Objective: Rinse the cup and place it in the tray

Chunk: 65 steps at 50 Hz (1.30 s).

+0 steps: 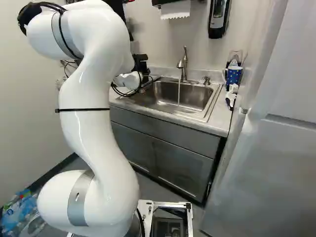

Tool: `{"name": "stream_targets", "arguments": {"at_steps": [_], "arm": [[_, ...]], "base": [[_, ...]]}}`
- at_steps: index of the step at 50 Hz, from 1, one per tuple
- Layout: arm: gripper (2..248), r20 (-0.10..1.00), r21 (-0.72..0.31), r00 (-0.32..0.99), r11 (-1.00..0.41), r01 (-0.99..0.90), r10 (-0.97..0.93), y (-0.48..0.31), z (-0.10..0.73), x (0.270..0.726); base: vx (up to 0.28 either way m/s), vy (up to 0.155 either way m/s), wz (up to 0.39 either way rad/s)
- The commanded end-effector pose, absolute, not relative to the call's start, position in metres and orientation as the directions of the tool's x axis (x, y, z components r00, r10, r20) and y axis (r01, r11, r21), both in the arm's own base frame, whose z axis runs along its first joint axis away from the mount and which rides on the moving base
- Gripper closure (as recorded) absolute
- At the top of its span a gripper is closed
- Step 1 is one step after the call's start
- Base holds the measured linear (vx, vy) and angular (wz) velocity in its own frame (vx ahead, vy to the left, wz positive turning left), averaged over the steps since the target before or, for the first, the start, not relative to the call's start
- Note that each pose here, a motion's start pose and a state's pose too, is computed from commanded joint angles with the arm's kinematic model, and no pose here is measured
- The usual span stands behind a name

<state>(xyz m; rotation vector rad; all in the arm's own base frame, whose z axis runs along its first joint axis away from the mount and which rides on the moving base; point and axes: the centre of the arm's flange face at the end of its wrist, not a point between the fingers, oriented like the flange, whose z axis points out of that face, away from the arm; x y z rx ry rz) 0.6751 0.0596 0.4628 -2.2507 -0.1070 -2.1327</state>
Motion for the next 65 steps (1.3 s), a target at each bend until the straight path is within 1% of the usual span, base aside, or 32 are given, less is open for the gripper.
{"name": "stream_targets", "arguments": {"at_steps": [33, 34, 38, 39, 44, 45, 49, 50, 54, 55, 65], "arm": [[128, 0.998, 0.019, 0.062, -0.997, 0.077, 0.024, 0.0596, 0.462, 0.6751], [112, 0.998, 0.019, 0.062, -0.997, 0.077, 0.024, 0.0596, 0.462, 0.6751], [112, 0.998, 0.019, 0.062, -0.997, 0.077, 0.024, 0.0596, 0.462, 0.6751], [78, 0.998, 0.019, 0.062, -0.997, 0.077, 0.024, 0.0596, 0.462, 0.6751], [78, 0.998, 0.019, 0.062, -0.997, 0.077, 0.024, 0.0596, 0.462, 0.6751], [43, 0.998, 0.019, 0.062, -0.997, 0.077, 0.024, 0.0596, 0.462, 0.6751], [43, 0.998, 0.019, 0.062, -0.997, 0.077, 0.024, 0.0596, 0.462, 0.6751], [7, 0.998, 0.019, 0.062, -0.997, 0.077, 0.024, 0.0596, 0.462, 0.6751], [7, 0.998, 0.019, 0.062, -0.997, 0.077, 0.024, 0.0596, 0.462, 0.6751], [3, 0.998, 0.019, 0.062, -0.997, 0.077, 0.024, 0.0596, 0.462, 0.6751], [3, 0.998, 0.019, 0.062, -0.997, 0.077, 0.024, 0.0596, 0.462, 0.6751]], "base": [[0.0, 0.0, 0.0], [0.0, 0.0, 0.0], [0.0, 0.0, 0.0], [0.0, 0.0, 0.0], [0.0, 0.0, 0.0], [0.0, 0.0, 0.0], [0.0, 0.0, 0.0], [0.0, 0.0, 0.0], [0.0, 0.0, 0.0], [0.0, 0.0, 0.0], [0.0, 0.0, 0.0]]}}
